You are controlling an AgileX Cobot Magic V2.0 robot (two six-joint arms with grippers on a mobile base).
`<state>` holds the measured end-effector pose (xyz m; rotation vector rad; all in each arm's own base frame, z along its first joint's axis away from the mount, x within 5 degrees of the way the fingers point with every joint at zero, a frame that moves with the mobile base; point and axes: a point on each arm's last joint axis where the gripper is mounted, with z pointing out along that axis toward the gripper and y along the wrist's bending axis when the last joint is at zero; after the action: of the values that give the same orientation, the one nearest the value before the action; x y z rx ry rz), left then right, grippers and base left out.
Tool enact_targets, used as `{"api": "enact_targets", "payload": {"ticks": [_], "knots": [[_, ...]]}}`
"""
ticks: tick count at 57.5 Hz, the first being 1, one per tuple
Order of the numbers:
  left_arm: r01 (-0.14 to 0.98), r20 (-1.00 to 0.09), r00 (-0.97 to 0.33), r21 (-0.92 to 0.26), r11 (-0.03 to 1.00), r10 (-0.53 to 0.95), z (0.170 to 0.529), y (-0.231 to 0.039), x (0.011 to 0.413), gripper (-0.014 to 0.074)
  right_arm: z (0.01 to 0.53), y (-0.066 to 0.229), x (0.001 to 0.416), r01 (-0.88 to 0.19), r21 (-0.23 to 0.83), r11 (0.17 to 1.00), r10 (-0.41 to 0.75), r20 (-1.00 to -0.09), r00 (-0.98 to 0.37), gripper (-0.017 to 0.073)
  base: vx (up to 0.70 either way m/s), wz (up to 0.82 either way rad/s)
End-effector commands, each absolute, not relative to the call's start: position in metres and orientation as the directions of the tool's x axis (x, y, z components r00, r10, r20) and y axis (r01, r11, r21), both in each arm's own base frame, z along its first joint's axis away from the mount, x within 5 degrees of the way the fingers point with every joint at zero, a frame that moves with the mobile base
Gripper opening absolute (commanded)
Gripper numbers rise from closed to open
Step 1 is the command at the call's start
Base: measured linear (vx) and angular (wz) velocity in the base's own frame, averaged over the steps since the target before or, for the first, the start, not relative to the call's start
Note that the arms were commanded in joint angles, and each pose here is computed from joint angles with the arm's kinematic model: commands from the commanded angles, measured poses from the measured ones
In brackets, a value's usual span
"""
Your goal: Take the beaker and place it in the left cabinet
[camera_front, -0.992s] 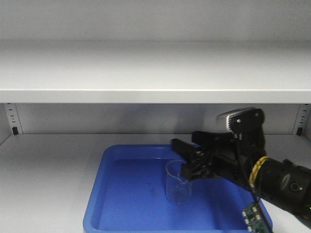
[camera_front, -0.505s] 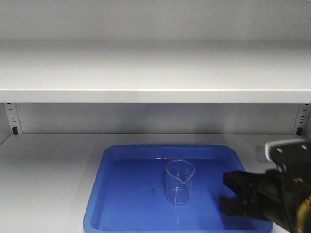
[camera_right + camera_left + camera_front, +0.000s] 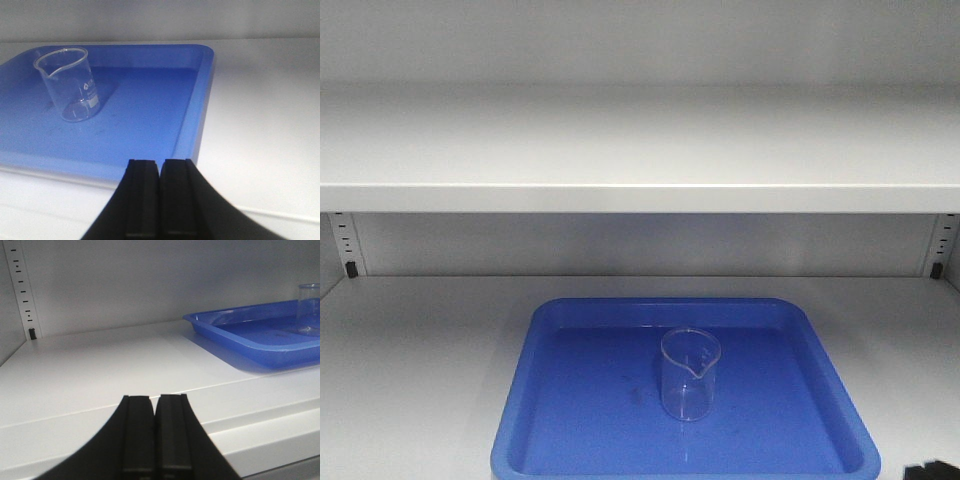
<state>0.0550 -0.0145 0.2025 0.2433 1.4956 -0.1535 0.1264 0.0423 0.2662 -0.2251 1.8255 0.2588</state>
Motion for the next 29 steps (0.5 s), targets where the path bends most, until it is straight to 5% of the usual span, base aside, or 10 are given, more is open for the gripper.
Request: {"api": "enact_targets", "payload": {"ticks": [1, 14, 22, 29], "knots": [[0.248, -0.988, 0.151, 0.054, 0.967, 0.016, 0.205, -0.014, 0.054, 0.0001, 0.272, 0.042, 0.118, -0.318, 0.063, 0.946, 0.000, -0.981, -0.194, -0.0006, 0.00, 0.00], [0.248, -0.988, 0.151, 0.054, 0.967, 0.016, 0.205, -0.014, 0.054, 0.0001, 0.257, 0.039, 0.111, -0.314, 0.062, 0.947, -0.008, -0.976, -0.217, -0.0006, 0.00, 0.00], [0.248, -0.988, 0.151, 0.054, 0.967, 0.016, 0.205, -0.014, 0.054, 0.0001, 0.250, 0.034, 0.111, -0.285, -0.051, 0.957, -0.122, -0.964, -0.236, -0.0006, 0.00, 0.00], [0.248, -0.988, 0.151, 0.054, 0.967, 0.016, 0.205, -0.014, 0.054, 0.0001, 0.248, 0.031, 0.107, -0.206, 0.168, 0.964, 0.095, -0.941, -0.326, -0.0006, 0.00, 0.00]]}}
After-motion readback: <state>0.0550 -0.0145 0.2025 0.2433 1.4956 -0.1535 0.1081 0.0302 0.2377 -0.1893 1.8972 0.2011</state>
